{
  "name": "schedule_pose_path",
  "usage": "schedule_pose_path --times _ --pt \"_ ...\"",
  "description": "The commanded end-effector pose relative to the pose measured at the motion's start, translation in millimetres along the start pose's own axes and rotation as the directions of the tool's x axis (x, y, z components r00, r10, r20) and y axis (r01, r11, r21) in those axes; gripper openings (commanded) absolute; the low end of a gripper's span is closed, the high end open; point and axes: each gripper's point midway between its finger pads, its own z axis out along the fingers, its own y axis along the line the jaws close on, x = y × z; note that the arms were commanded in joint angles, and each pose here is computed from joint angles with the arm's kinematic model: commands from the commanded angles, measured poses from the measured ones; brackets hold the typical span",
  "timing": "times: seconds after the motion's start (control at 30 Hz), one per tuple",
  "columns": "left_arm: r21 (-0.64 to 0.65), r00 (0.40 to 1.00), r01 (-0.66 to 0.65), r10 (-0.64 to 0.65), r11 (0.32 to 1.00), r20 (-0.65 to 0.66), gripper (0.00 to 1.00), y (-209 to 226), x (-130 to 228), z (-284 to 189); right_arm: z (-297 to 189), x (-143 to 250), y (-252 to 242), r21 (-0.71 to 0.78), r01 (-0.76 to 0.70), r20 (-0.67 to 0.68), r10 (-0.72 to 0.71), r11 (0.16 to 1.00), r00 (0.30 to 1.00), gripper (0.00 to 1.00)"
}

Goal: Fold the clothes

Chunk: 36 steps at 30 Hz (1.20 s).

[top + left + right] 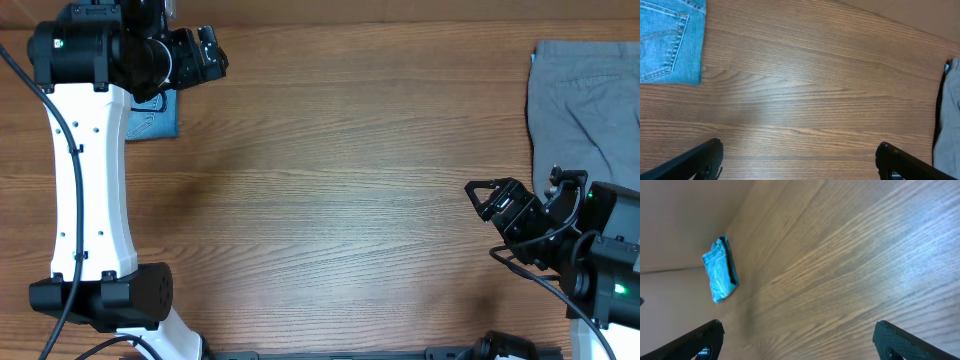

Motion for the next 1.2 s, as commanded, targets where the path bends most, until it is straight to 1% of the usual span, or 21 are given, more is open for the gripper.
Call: schedule_pose_path --times 0.0,0.03,0.17,0.23,0.33,0.43,0.53,0.67,0.73,0.8,0.93,1.17 --pt "-0.014 1.000 -0.024 0.024 1.000 0.010 1.00 1.7 -1.8 -1.8 -1.1 -5.4 -12.4 0.081 -0.005 0.020 0.003 0.997 1.000 1.00" --pt "-0.014 1.000 -0.024 0.024 1.000 0.010 1.00 1.7 -1.8 -1.8 -0.1 -7.9 -18.1 0.111 -0.010 0.028 0.007 0.994 1.000 1.00" --pt "-0.014 1.000 -0.024 0.024 1.000 0.010 1.00 1.7 -1.8 -1.8 1.9 -10.1 -19.4 0.117 0.004 0.026 -0.007 0.993 1.000 1.00" --pt "-0.014 1.000 -0.024 0.024 1.000 0.010 1.00 1.7 -1.8 -1.8 -1.9 -14.3 -13.7 0.100 0.061 0.056 -0.067 0.993 0.996 1.00" --pt "-0.014 1.000 -0.024 0.024 1.000 0.010 1.00 1.7 -1.8 -1.8 -16.6 -19.2 3.6 0.067 0.201 0.151 -0.210 0.977 0.966 1.00" --pt "-0.014 1.000 -0.023 0.023 1.000 0.011 1.00 1.9 -1.8 -1.8 -39.1 -20.9 21.7 0.072 0.332 0.301 -0.338 0.940 0.892 1.00" --pt "-0.014 1.000 -0.023 0.023 1.000 0.011 1.00 1.9 -1.8 -1.8 -65.2 -19.8 33.0 0.106 0.407 0.446 -0.409 0.907 0.796 1.00" --pt "-0.014 1.000 -0.024 0.024 1.000 0.010 1.00 1.7 -1.8 -1.8 -86.7 -17.4 47.3 0.112 0.486 0.560 -0.459 0.867 0.690 1.00" --pt "-0.014 1.000 -0.024 0.024 1.000 0.010 1.00 1.7 -1.8 -1.8 -88.7 -12.5 54.1 0.120 0.567 0.586 -0.519 0.815 0.622 1.00" --pt "-0.014 1.000 -0.023 0.023 1.000 0.011 1.00 1.9 -1.8 -1.8 -87.4 -7.7 54.3 0.128 0.616 0.610 -0.551 0.778 0.570 1.00" --pt "-0.014 1.000 -0.023 0.023 1.000 0.011 1.00 1.9 -1.8 -1.8 -75.4 -5.7 47.7 0.114 0.638 0.657 -0.540 0.762 0.527 1.00" --pt "-0.014 1.000 -0.024 0.024 1.000 0.011 1.00 1.8 -1.8 -1.8 -50.9 -11.6 39.2 0.097 0.677 0.763 -0.491 0.729 0.420 1.00"
